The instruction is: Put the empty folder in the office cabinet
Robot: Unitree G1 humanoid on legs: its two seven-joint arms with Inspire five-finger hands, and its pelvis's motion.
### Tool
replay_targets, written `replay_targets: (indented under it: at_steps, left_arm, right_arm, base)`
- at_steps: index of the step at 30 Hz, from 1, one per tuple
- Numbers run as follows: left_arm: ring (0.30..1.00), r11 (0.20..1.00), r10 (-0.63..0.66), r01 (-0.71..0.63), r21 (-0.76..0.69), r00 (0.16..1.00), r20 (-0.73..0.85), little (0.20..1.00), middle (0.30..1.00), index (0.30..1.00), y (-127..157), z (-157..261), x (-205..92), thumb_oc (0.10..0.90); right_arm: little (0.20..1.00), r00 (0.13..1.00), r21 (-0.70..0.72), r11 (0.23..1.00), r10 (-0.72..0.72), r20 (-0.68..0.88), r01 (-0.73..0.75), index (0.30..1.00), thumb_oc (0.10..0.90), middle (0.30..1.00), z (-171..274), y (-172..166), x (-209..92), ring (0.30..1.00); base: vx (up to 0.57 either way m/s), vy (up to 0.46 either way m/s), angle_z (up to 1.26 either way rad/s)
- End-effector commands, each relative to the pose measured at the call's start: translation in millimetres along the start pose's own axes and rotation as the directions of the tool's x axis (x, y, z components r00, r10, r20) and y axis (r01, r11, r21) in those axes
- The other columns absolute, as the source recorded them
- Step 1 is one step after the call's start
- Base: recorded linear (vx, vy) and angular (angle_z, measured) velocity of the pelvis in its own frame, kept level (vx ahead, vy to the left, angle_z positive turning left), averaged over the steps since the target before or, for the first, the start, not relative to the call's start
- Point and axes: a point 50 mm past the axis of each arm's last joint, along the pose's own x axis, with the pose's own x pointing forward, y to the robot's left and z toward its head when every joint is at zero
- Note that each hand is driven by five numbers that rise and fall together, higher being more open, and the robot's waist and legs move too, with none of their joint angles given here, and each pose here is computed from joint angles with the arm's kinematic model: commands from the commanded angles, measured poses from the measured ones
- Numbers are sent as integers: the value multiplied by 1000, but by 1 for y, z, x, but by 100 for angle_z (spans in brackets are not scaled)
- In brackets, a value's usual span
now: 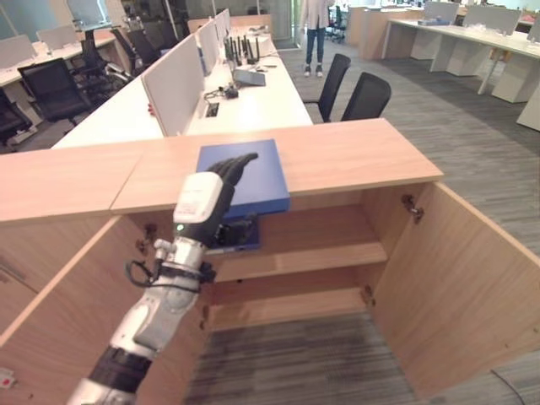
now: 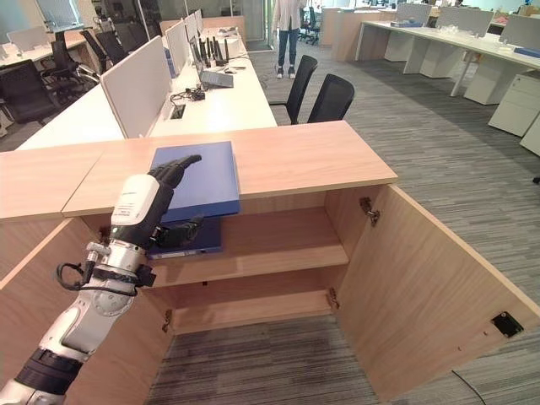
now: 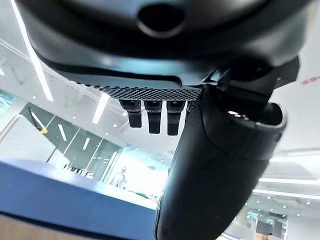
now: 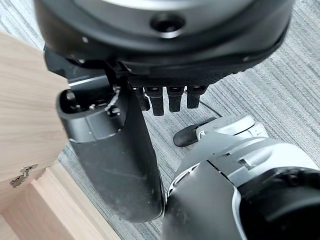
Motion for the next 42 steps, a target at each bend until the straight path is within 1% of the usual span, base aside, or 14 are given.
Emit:
replay_targets:
  at_steps: [1,10,18,22,24,28,35,37,39,40,42]
  left_arm:
    - [900,970,207,-223,99,967,150,900,900,900,51,21,48,800]
    - [900,961,200,-218,169,973,119,900,900,900,51,15,57,800]
    - [900,949,169,-186,254,982,88,900,900,900,47,6,61,800]
    - [900,915,152,-173,366,985,85,900,900,900,45,2,66,800]
    - [900,905,128,-151,398,988,86,900,900,900,41,1,68,800]
    - [900,899,90,-114,423,993,77,900,900,900,38,0,72,800]
    - [900,873,79,-90,480,996,43,900,900,900,35,-7,77,800]
    - [900,846,77,-73,528,997,15,900,900,900,34,-13,81,800]
    - [900,838,73,-62,542,997,2,900,900,900,32,-15,83,800]
    - [900,819,68,-41,573,997,-26,900,900,900,30,-21,85,800]
    - [900,811,65,-30,584,997,-39,900,900,900,29,-23,86,800]
  right_arm:
    - [900,999,-61,998,-5,-33,3,900,800,900,1,1,0,900]
    - [900,999,-74,997,-7,-42,4,900,800,900,-1,0,0,900]
    - [900,998,-85,996,-21,-51,17,900,800,900,-3,-5,0,900]
    - [900,999,-88,996,-22,-42,18,900,800,900,-1,-4,0,900]
    - [900,999,-87,996,-24,-39,20,900,800,900,0,-4,0,900]
    - [900,999,-88,996,-28,-39,25,900,800,900,1,-6,-1,900]
    - [900,999,-94,995,-32,-44,28,900,800,900,1,-6,-1,900]
    - [900,998,-101,994,-36,-42,31,900,800,900,2,-7,-1,900]
    - [900,999,-102,994,-35,-41,31,900,800,900,3,-6,-1,900]
    - [900,999,-108,994,-38,-36,34,900,800,900,4,-6,-1,900]
    - [900,999,-108,994,-37,-35,33,900,800,900,4,-6,-1,900]
  base:
    - [-3,3,-9]
    - [1,1,-2]
    - [0,0,0]
    - [0,0,0]
    - [-5,1,-2]
    - [-4,2,-7]
    - [-2,-1,-2]
    - [0,0,0]
    - [0,0,0]
    - [0,0,0]
    - [0,0,0]
